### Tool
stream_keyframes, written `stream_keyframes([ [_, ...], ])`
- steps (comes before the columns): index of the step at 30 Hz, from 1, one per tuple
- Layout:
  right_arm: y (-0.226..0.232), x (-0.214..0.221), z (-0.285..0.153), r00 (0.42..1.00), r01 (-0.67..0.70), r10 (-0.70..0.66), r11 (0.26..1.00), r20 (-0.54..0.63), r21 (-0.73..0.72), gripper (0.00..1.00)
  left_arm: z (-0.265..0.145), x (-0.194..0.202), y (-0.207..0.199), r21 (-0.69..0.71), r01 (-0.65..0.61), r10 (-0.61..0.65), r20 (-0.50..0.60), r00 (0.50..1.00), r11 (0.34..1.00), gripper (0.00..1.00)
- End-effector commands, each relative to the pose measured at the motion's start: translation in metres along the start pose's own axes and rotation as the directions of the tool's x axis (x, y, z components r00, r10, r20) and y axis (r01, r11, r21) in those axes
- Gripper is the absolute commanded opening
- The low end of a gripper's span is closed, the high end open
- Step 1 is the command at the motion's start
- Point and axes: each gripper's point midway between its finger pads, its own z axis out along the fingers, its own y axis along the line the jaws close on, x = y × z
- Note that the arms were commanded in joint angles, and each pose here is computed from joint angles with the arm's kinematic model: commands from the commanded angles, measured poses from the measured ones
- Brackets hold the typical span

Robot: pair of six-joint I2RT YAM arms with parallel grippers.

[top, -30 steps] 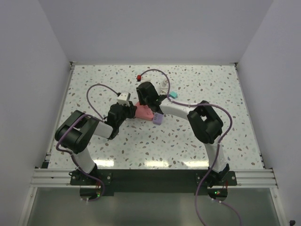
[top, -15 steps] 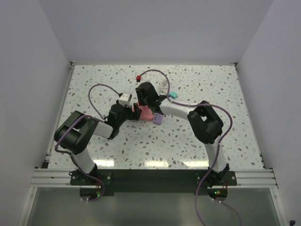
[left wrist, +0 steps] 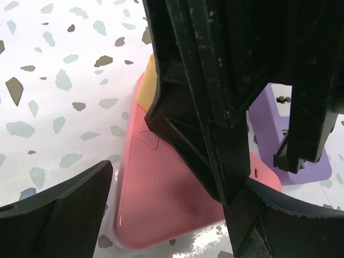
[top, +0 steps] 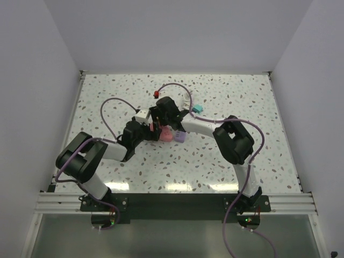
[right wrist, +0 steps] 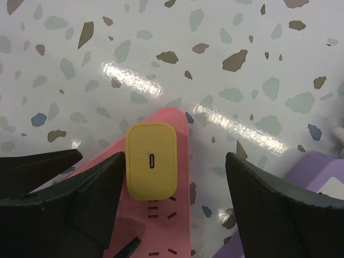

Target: Insert the plug

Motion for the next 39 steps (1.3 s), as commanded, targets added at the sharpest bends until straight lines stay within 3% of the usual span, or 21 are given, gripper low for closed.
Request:
stream_keyframes([
  [1,0.017,0.022,-0.022,0.991,0.072,-0.079,0.995,-0.106,-0.064,0.79,-0.005,-0.025,0.004,-0.033,0.008,-0.005,0.079,0.997,0.999,0.83],
  [15,0.001,-0.043,-0.089,0.997,-0.008,0.020,0.988,0.079,-0.157,0.88,-0.020,-0.041,0.013,-0.086,0.009,0.002,0.128,0.992,0.996,0.84],
  [22,-0.069,-0.049,-0.095,0.987,-0.114,0.122,0.990,0.106,-0.080,0.89,-0.027,-0.046,0.011,-0.077,-0.008,0.020,0.148,0.989,0.997,0.84],
  [31,-0.166,0.005,-0.071,0.975,-0.222,0.222,0.972,0.015,0.080,0.88,-0.033,-0.048,0.009,-0.066,-0.024,0.034,0.157,0.987,0.998,0.84],
  [39,-0.179,0.023,-0.054,0.976,-0.215,0.217,0.974,-0.030,0.067,0.88,-0.031,-0.046,0.007,-0.054,-0.034,0.042,0.150,0.988,0.998,0.84],
])
